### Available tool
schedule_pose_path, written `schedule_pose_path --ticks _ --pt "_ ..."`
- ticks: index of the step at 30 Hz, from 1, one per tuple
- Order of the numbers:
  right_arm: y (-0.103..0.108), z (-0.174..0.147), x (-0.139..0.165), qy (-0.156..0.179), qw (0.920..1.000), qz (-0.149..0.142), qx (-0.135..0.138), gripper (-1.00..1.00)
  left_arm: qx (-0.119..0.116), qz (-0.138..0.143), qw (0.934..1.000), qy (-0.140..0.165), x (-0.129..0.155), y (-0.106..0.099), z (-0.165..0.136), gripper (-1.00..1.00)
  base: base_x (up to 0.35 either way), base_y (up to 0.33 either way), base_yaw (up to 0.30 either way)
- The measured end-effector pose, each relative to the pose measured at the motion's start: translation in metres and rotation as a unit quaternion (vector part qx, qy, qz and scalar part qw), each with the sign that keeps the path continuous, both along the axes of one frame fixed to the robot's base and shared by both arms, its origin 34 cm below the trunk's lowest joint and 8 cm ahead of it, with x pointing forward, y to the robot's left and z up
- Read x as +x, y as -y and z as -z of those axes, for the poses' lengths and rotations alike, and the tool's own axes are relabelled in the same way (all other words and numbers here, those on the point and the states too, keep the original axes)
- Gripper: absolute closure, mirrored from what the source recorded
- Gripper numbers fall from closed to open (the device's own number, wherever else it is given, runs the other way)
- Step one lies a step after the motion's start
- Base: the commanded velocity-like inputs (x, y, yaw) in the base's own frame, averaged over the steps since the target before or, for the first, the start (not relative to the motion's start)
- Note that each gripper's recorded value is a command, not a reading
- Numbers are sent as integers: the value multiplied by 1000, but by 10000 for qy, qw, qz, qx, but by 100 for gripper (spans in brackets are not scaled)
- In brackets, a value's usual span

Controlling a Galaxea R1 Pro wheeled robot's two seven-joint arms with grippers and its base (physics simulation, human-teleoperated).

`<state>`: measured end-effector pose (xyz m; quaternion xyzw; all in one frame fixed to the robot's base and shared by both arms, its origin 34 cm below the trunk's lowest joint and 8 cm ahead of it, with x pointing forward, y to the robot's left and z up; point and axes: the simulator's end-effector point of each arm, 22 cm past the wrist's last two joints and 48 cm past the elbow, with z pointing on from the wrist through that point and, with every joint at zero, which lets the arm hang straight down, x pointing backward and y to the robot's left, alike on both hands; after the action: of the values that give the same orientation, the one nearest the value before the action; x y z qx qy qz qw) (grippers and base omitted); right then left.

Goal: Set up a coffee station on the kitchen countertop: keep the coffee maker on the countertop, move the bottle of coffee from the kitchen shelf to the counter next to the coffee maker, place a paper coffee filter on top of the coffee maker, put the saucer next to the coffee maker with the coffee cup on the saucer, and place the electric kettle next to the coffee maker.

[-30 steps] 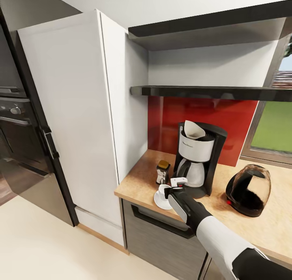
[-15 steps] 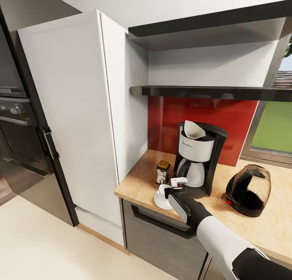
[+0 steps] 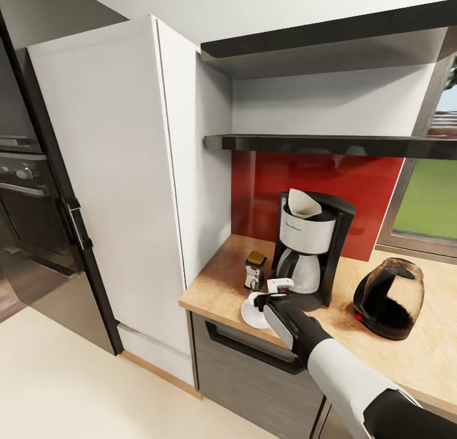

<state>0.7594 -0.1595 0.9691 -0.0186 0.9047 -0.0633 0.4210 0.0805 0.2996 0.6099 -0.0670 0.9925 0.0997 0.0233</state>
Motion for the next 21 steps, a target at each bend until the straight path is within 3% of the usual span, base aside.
schedule_pose_path --ticks 21 --pt "0 0 0 3 10000 7 14 -100 1 -3 10000 -4 0 0 0 -100 0 0 0"
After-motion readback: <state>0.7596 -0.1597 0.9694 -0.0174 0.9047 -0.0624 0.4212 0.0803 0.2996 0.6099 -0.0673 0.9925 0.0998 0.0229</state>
